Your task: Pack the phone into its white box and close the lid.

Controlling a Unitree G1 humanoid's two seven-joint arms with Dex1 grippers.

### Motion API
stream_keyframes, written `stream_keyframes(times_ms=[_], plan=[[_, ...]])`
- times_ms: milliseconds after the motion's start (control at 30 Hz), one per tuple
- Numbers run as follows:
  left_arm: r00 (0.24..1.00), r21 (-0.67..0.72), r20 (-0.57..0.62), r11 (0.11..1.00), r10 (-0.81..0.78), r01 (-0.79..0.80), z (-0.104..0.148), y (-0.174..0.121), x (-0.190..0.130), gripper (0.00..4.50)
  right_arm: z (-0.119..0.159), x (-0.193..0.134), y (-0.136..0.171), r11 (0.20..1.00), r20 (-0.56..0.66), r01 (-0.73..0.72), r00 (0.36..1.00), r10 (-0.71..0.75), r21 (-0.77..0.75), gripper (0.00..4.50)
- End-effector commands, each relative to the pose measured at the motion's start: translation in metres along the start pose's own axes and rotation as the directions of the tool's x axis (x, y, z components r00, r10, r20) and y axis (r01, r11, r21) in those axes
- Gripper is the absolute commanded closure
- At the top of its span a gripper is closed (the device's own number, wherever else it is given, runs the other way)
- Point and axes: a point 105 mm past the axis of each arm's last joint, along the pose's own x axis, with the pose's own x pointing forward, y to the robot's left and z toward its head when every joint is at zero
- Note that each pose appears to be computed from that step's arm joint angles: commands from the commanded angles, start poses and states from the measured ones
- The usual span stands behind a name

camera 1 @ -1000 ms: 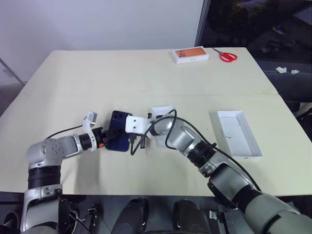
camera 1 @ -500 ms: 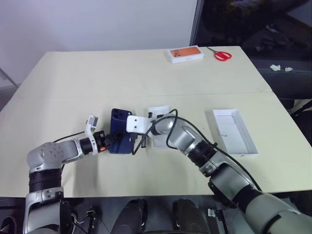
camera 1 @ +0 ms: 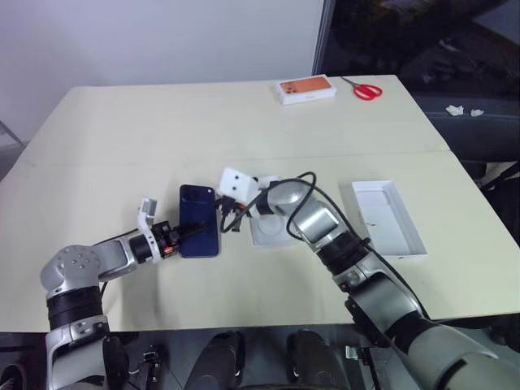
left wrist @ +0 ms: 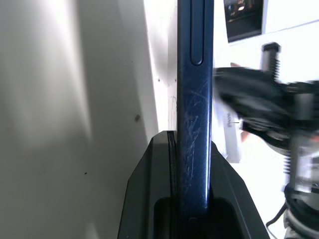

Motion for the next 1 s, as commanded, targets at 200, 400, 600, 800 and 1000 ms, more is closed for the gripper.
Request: stream_keyframes(times_ms=[200,400,600,800,1000], plan=[[0.989,-0.060,0.104,0.992,-0.102,0.109,0.010,-0.013,-0.010,4.50,0.026,-0.042,0.007,0.990,0.187,-0.108,0.978,0.090,0.088,2.63],[0.986,-0.044,0.130,0.993,-0.107,0.114,0.016,-0.019,-0.006,4.50,-0.018,-0.077,0.029,0.967,-0.016,-0.254,0.967,0.254,-0.013,1.67],[0.987,-0.042,0.131,0.994,-0.096,0.102,0.015,-0.019,-0.003,4.50,-0.044,-0.094,0.035,0.952,-0.136,-0.302,0.946,0.295,-0.040,1.67],[0.988,-0.034,0.123,0.995,-0.092,0.097,0.012,-0.021,0.004,4.50,-0.062,-0.102,0.026,0.956,-0.228,-0.282,0.939,0.259,-0.075,1.67],[0.988,-0.034,0.129,0.996,-0.083,0.088,0.011,-0.019,0.004,4.50,-0.070,-0.107,0.016,0.966,-0.257,-0.248,0.940,0.223,-0.071,1.67]])
